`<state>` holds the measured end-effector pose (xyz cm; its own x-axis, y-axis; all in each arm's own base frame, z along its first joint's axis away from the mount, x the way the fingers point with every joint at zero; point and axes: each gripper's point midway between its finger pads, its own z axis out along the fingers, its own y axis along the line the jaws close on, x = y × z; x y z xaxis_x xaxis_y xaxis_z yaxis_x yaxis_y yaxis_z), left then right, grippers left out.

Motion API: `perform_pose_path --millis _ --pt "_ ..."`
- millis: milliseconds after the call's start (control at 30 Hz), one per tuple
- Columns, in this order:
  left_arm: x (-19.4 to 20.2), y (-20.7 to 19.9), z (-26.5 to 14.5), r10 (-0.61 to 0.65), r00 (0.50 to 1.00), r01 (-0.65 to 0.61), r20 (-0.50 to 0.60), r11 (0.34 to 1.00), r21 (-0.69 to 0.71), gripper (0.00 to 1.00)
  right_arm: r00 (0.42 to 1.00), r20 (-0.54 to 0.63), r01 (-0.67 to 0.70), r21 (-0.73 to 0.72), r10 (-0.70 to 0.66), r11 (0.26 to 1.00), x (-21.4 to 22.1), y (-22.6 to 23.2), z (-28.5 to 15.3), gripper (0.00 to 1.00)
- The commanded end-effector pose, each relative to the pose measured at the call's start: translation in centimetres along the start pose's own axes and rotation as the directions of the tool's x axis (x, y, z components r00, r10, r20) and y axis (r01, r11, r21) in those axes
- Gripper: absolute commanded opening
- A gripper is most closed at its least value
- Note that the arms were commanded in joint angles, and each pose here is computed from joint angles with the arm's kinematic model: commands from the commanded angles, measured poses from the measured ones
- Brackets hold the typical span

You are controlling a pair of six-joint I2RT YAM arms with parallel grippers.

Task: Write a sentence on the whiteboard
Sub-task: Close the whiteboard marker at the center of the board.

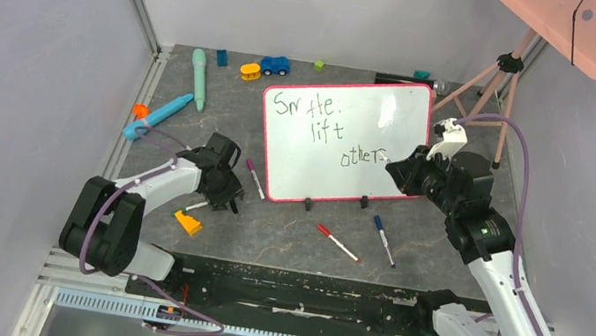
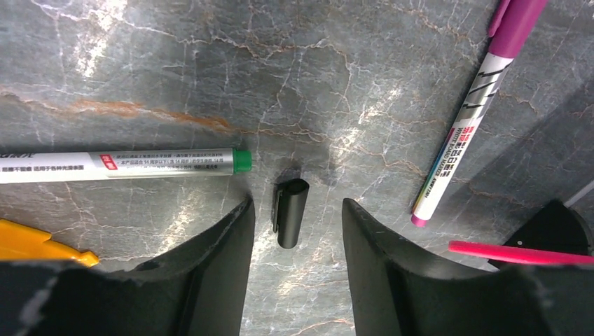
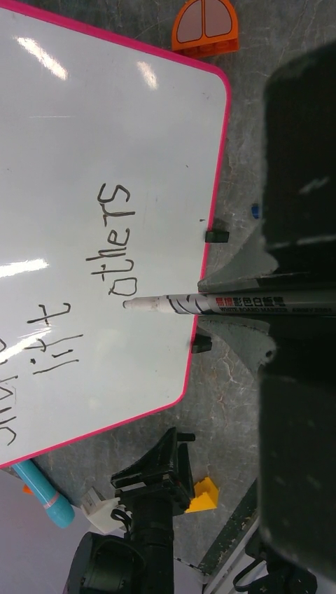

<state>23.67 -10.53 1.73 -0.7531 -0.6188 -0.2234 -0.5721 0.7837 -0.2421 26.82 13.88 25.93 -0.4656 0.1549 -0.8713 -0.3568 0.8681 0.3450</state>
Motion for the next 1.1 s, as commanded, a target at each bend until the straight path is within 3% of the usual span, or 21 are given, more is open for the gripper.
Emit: perform_pose_path --millis 0,167,233,600,800,1067 --pt "0.8 1.2 1.3 0.03 0.999 -0.032 -0.034 0.998 -0.062 0.51 0.999 0.038 -0.001 -0.011 0.001 1.0 -1.0 0.2 0.3 0.0" --pt "0.3 1.5 0.7 0.055 0.998 -0.057 -0.023 0.994 -0.09 0.26 0.999 0.044 0.001 -0.009 0.0 1.0 -1.1 0.2 0.3 0.0" --pt "0.0 1.3 0.2 0.058 0.998 -0.059 -0.011 0.994 -0.088 0.21 0.999 0.042 -0.001 -0.01 0.001 1.0 -1.0 0.1 0.4 0.0" --pt "-1.2 -0.3 -3.4 0.03 0.999 -0.03 0.045 1.0 -0.006 0.16 0.999 0.031 -0.016 -0.03 0.016 0.999 0.0 0.2 0.7 0.0" --pt "-1.2 -0.7 -4.7 0.004 0.998 -0.007 0.065 0.999 0.046 0.02 1.0 0.018 -0.017 -0.055 0.018 0.998 0.1 0.6 1.1 0.0" --pt "-1.5 -1.1 -7.0 -0.025 0.996 0.017 0.085 0.996 0.087 0.02 0.999 0.003 -0.032 -0.099 0.032 0.995 0.3 1.3 1.8 0.0"
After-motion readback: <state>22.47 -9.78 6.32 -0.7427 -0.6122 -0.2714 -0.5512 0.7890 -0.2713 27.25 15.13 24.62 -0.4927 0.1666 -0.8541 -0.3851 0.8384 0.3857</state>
